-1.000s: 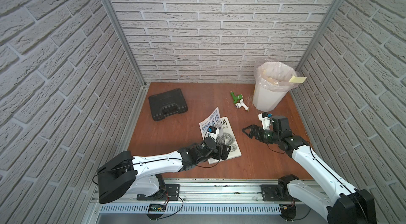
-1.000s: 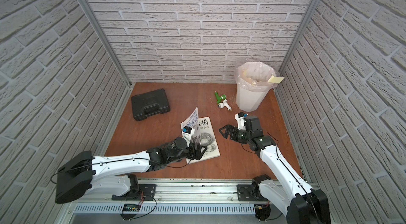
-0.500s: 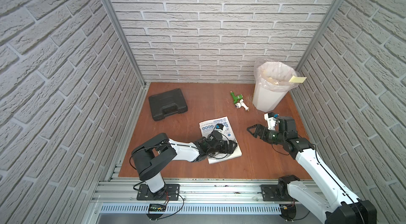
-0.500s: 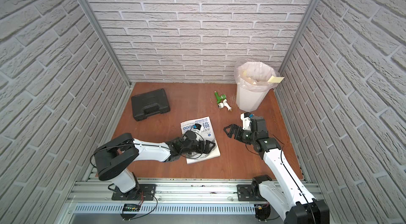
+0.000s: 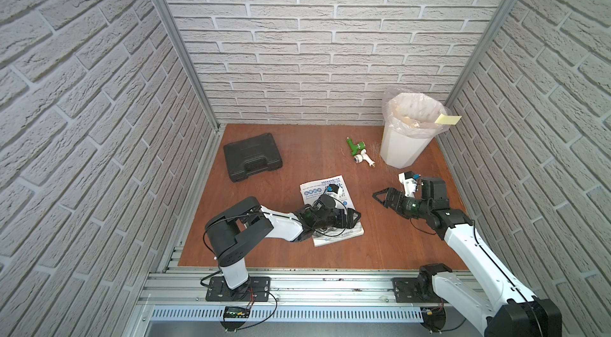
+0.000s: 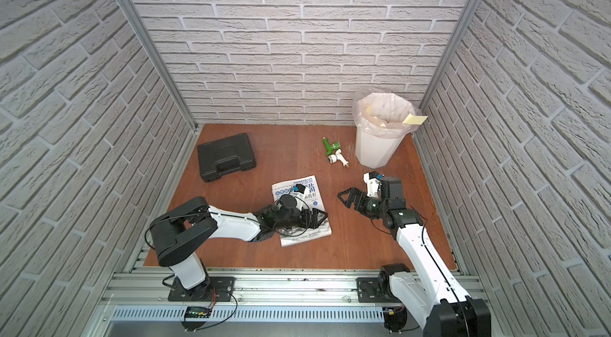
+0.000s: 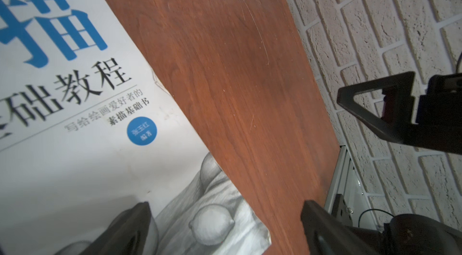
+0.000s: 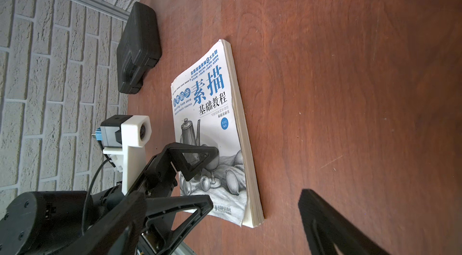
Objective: Peel off the used sticky note
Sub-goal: Close the book at the center of the board, then reset both arms
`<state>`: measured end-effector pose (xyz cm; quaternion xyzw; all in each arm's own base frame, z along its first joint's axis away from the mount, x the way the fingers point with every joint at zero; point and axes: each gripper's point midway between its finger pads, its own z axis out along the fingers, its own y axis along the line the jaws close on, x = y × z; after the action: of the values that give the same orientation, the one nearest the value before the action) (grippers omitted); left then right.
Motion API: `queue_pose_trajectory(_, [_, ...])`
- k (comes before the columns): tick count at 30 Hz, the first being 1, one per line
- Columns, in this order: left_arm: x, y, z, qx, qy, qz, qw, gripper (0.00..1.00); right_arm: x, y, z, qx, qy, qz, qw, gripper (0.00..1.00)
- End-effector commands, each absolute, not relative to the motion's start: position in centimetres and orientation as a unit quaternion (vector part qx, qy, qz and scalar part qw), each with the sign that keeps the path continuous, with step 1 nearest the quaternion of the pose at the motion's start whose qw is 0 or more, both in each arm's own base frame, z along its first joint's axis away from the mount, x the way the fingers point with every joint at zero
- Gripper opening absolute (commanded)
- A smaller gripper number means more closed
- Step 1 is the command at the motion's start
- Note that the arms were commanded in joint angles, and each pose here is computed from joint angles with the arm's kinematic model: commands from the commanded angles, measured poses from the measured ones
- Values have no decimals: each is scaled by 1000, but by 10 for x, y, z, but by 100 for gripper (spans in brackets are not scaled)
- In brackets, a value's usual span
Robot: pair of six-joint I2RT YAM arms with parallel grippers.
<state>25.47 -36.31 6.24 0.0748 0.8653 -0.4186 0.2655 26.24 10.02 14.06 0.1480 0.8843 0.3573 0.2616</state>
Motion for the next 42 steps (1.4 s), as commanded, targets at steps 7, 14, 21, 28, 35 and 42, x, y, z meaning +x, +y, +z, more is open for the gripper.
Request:
queue_pose_trajectory(7, [254,-350,105,104,855,-411,300,98,272,93,161,135,865,367,314,100])
queue_pose_trajectory(14, [266,-310,127,84,856,-378,343,98,276,78,168,129,861,327,368,100])
queue_pose_trajectory(21, [284,-237,148,34,857,-313,408,98,282,43,183,134,846,232,461,99])
queue_pose_trajectory(28, [291,-143,175,-11,847,-169,504,98,283,0,190,154,807,115,558,99])
queue_pose_trajectory(35, [286,-45,195,-79,780,29,620,98,289,-25,192,130,738,29,661,99])
queue_pose_trajectory(42, [279,5,196,-90,727,145,666,98,303,-43,176,119,741,-50,659,99])
